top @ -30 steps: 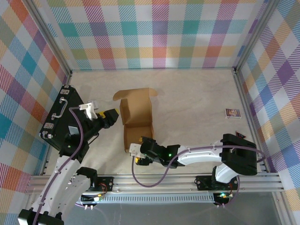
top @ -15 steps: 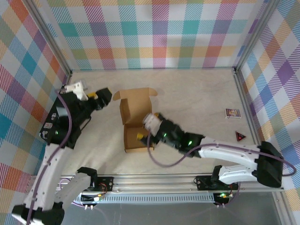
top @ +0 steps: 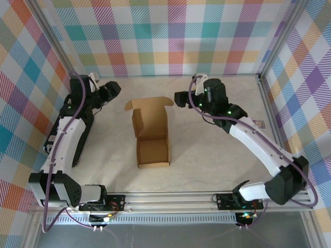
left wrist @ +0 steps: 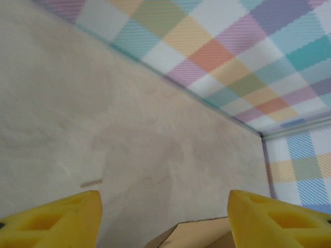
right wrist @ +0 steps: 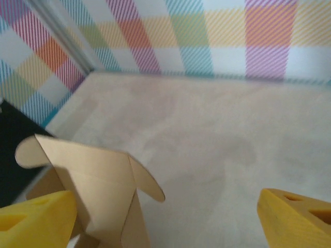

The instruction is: Fold the paper box

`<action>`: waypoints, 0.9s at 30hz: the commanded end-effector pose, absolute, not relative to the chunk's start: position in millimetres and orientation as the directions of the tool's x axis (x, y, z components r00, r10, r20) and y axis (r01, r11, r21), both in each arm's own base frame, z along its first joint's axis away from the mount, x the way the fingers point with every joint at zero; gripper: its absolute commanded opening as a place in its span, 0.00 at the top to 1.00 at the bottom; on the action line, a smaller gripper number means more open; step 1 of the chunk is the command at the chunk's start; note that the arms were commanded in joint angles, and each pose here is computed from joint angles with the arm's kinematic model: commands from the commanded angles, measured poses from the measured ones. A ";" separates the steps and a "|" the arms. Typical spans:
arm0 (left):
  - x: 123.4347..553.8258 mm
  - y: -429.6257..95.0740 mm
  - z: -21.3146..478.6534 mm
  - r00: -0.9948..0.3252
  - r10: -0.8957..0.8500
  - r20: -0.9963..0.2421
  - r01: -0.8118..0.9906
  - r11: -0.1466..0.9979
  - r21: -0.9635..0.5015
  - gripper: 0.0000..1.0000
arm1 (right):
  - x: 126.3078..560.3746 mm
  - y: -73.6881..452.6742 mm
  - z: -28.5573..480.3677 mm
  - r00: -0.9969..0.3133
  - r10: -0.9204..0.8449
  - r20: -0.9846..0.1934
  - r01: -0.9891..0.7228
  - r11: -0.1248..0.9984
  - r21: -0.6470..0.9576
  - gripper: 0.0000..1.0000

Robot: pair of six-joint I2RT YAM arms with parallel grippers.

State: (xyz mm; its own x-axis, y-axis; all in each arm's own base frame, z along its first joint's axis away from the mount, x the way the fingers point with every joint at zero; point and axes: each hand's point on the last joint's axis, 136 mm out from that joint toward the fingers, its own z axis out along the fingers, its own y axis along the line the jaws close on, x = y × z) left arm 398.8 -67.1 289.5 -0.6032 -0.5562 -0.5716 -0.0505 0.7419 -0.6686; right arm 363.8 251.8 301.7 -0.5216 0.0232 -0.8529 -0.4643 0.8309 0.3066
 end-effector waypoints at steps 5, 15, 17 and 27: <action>385.6 -64.9 268.9 -0.557 -0.602 -0.573 -0.018 0.698 -0.716 0.51 | 335.4 281.3 262.7 -0.615 -0.019 -0.788 -0.562 0.712 0.421 0.25; 430.1 -84.4 301.7 -0.685 -0.512 -0.518 0.104 0.635 -0.765 0.32 | 360.6 311.3 297.0 -0.515 -0.253 -0.819 -0.786 0.520 0.334 0.11; 427.0 -94.2 293.3 -0.750 -0.413 -0.517 0.142 0.663 -0.735 0.30 | 360.0 318.2 289.1 -0.415 -0.373 -0.830 -0.868 0.434 0.240 0.09; 416.1 -106.8 298.3 -0.761 -0.250 -0.599 0.295 0.688 -0.663 0.27 | 383.3 343.6 273.6 -0.228 -0.584 -0.779 -0.971 0.199 0.134 0.14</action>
State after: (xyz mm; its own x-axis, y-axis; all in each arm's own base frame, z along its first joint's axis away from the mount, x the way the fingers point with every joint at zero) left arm 431.5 -93.5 290.5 -0.7539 -0.3020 -0.5835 0.2163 0.7245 -0.6544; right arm 408.7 342.9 279.1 -0.2766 -0.5144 -0.8117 -0.9354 0.3377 0.1047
